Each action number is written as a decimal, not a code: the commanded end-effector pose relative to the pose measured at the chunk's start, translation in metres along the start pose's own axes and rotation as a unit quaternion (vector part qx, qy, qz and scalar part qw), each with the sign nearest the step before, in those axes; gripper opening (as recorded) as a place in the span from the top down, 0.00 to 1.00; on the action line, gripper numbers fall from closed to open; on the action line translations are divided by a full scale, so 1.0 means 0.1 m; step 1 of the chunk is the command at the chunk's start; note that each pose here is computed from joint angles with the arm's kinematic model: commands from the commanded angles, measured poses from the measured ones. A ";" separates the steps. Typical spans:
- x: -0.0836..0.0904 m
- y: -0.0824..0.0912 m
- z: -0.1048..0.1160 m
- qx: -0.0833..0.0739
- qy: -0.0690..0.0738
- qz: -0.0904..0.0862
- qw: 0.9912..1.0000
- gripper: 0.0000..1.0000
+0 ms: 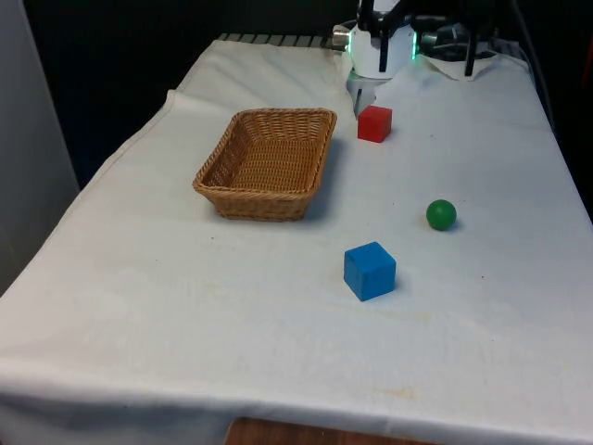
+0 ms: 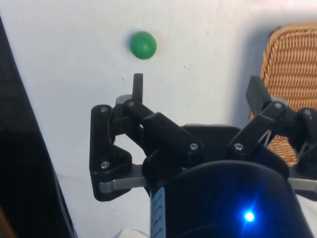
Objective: Place all non-red objects into the basket.
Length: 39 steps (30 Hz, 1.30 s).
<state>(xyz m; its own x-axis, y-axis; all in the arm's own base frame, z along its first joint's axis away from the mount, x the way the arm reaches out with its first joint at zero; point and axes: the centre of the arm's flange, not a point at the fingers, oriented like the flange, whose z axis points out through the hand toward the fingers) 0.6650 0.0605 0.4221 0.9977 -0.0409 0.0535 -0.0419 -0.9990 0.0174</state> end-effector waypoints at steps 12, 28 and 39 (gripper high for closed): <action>0.09 0.01 0.29 0.008 0.005 0.025 1.000 0.00; 0.26 -0.11 0.78 0.001 0.010 0.055 0.998 0.00; 0.33 -0.08 1.19 -0.002 0.004 0.086 0.996 0.00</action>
<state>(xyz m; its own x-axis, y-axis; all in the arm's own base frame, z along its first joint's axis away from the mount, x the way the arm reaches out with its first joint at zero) 0.7046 0.0646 0.3049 0.9756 -0.2104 0.0634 -0.2116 -0.9773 0.0120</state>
